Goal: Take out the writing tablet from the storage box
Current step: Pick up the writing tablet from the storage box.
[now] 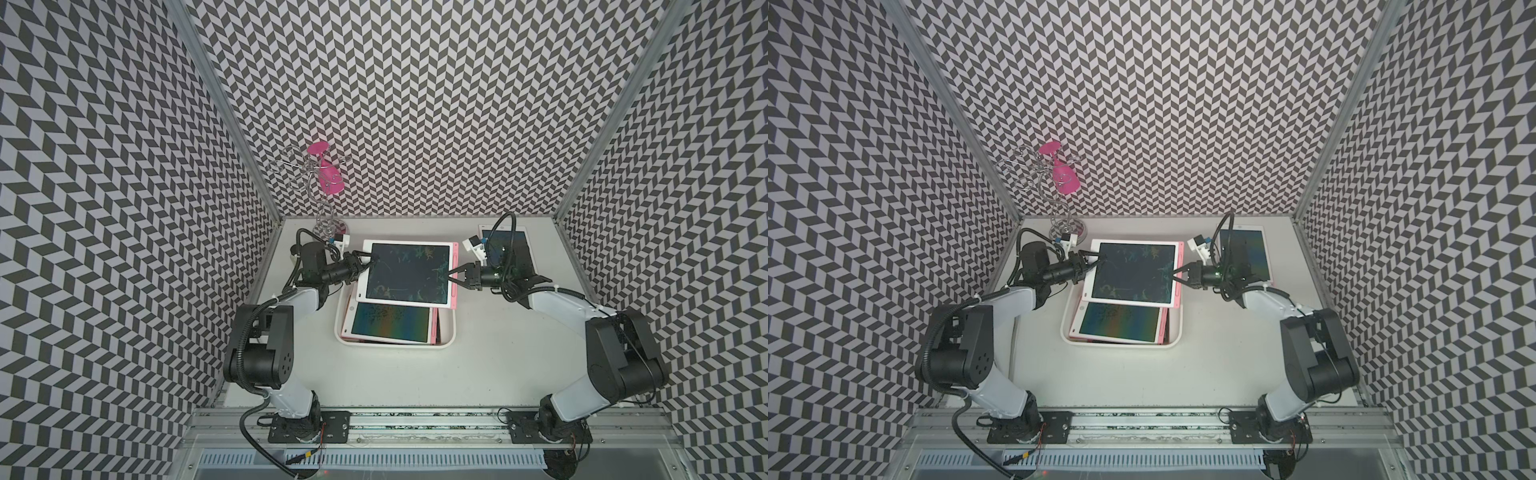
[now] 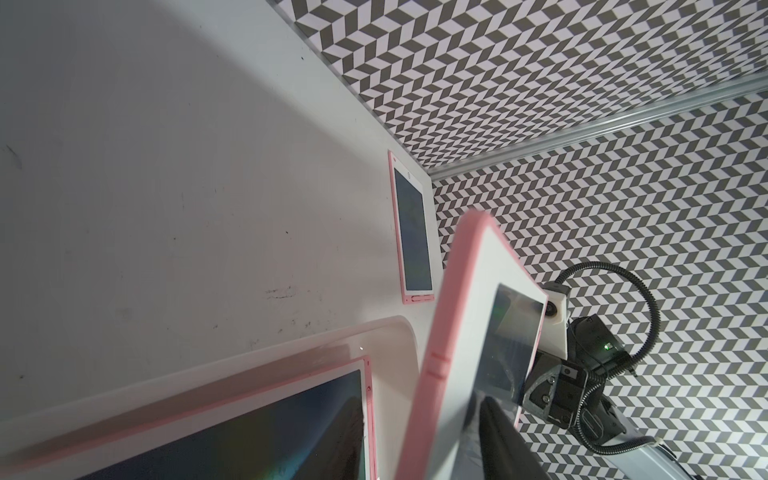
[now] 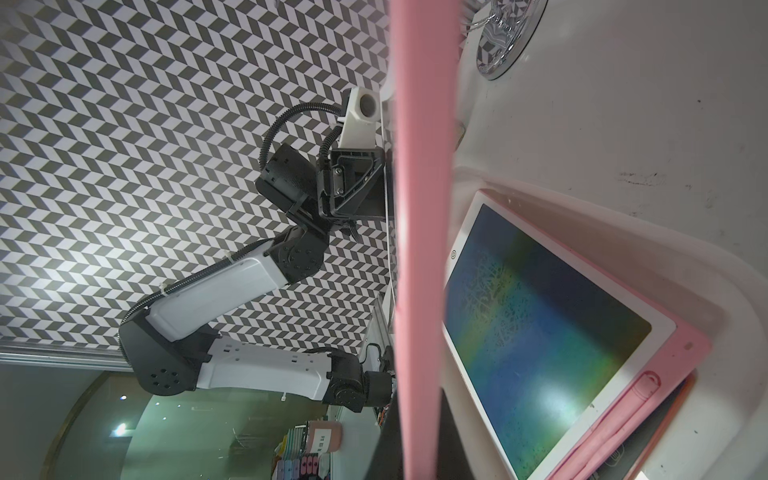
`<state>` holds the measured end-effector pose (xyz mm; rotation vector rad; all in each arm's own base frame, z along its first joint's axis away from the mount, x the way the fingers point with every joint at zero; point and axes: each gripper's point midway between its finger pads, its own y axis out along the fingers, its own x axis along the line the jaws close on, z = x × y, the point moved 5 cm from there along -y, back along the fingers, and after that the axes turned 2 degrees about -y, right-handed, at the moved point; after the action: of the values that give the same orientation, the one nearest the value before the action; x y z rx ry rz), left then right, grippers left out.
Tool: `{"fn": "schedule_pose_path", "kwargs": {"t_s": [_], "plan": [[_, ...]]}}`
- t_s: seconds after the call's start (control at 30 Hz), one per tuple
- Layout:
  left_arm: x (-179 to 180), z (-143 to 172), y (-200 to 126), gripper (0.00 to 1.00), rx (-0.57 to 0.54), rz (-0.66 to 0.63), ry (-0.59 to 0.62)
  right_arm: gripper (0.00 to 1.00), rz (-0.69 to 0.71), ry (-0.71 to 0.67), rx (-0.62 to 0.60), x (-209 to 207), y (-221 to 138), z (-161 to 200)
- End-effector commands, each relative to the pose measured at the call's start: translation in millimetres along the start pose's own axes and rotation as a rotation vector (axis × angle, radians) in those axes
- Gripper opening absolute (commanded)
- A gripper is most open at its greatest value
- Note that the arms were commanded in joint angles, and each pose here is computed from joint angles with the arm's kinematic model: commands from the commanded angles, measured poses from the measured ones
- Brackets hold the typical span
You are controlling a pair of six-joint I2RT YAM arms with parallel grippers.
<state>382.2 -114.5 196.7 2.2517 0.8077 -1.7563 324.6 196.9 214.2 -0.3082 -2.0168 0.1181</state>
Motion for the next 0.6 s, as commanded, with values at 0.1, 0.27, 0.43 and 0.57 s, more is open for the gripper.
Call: {"fn": "schedule_pose_path", "kwargs": {"t_s": [0.1, 0.27, 0.43, 0.57], "plan": [[-45, -28, -22, 0.49, -0.133, 0.062, 0.114, 0.0, 0.013, -0.056, -0.055, 12, -16, -10], [-55, -34, -37, 0.49, -0.19, 0.053, 0.126, 0.0, 0.028, -0.06, -0.09, 14, -28, -16], [-66, -35, -52, 0.5, -0.228, 0.041, 0.146, 0.0, 0.039, -0.057, -0.118, 14, -40, -20], [-71, -32, -60, 0.51, -0.26, 0.033, 0.155, 0.0, 0.039, -0.057, -0.129, 15, -46, -22]]}}
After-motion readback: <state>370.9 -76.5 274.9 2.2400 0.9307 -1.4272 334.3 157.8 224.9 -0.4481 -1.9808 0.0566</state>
